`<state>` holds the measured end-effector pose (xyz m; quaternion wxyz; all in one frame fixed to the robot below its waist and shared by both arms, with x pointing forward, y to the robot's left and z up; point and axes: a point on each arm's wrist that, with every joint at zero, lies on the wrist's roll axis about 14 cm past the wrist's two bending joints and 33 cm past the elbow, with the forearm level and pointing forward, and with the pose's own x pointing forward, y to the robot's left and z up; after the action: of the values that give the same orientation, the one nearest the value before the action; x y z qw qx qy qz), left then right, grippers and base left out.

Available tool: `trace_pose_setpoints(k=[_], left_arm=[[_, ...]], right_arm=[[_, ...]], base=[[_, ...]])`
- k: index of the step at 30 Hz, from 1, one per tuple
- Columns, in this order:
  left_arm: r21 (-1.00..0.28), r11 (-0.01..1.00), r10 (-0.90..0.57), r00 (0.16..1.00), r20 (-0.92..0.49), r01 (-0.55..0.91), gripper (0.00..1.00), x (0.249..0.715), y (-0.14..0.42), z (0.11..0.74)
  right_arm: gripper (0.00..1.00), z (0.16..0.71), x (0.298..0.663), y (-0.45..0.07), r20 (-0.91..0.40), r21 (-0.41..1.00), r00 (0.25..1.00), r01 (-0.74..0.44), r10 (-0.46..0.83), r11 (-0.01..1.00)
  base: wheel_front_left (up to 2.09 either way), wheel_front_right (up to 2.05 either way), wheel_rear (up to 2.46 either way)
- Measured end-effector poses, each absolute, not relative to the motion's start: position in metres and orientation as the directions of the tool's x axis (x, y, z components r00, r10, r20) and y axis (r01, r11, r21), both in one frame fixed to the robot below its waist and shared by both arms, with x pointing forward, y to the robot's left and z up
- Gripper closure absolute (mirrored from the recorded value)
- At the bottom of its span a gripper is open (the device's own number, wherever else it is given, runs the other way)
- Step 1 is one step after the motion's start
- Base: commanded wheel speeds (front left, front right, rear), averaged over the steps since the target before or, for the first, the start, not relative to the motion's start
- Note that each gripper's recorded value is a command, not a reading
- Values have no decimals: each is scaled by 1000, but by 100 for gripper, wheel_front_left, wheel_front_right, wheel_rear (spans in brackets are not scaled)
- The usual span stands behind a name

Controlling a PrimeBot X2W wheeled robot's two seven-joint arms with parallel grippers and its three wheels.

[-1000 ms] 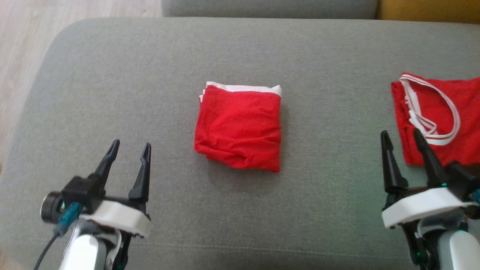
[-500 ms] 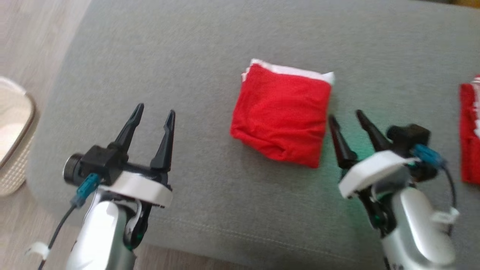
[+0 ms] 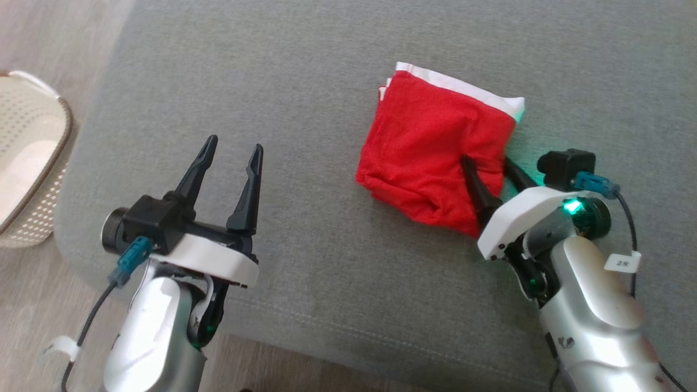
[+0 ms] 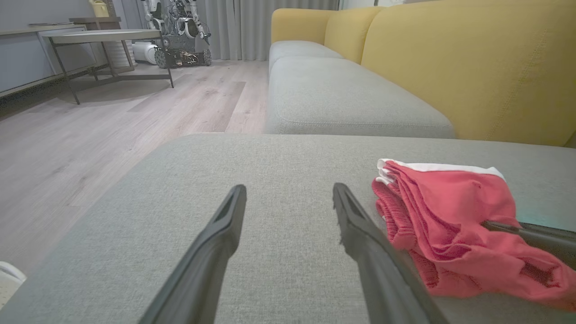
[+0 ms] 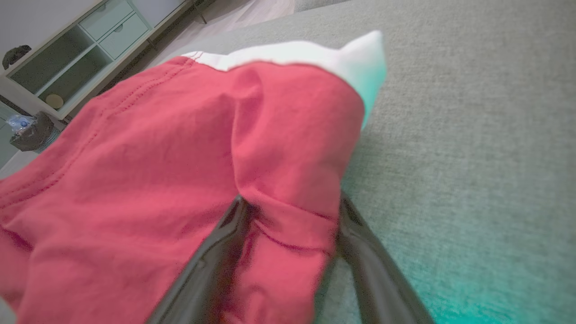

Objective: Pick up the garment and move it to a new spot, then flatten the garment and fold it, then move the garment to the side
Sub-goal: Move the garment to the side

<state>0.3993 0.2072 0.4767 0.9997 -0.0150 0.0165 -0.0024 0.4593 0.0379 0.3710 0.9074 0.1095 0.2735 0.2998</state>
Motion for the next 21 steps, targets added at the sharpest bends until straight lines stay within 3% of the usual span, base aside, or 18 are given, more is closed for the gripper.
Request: trace_pose_setpoints(k=[1, 13, 21], left_arm=[[-31, 999, -9, 999, -31, 8, 0, 400, 206, 477], [-49, 993, -109, 994, -3, 108, 0, 423, 176, 478], [-59, 966, -251, 968, 18, 251, 0, 448, 131, 475]], right_arm=[[100, 371, 459, 38, -433, 366, 667, -484, 606, 795], [100, 380, 460, 13, -453, 275, 689, -496, 566, 824], [100, 405, 461, -83, -516, 51, 770, -410, 375, 911]], base=[[0, 0, 0], [0, 0, 0], [0, 0, 0]])
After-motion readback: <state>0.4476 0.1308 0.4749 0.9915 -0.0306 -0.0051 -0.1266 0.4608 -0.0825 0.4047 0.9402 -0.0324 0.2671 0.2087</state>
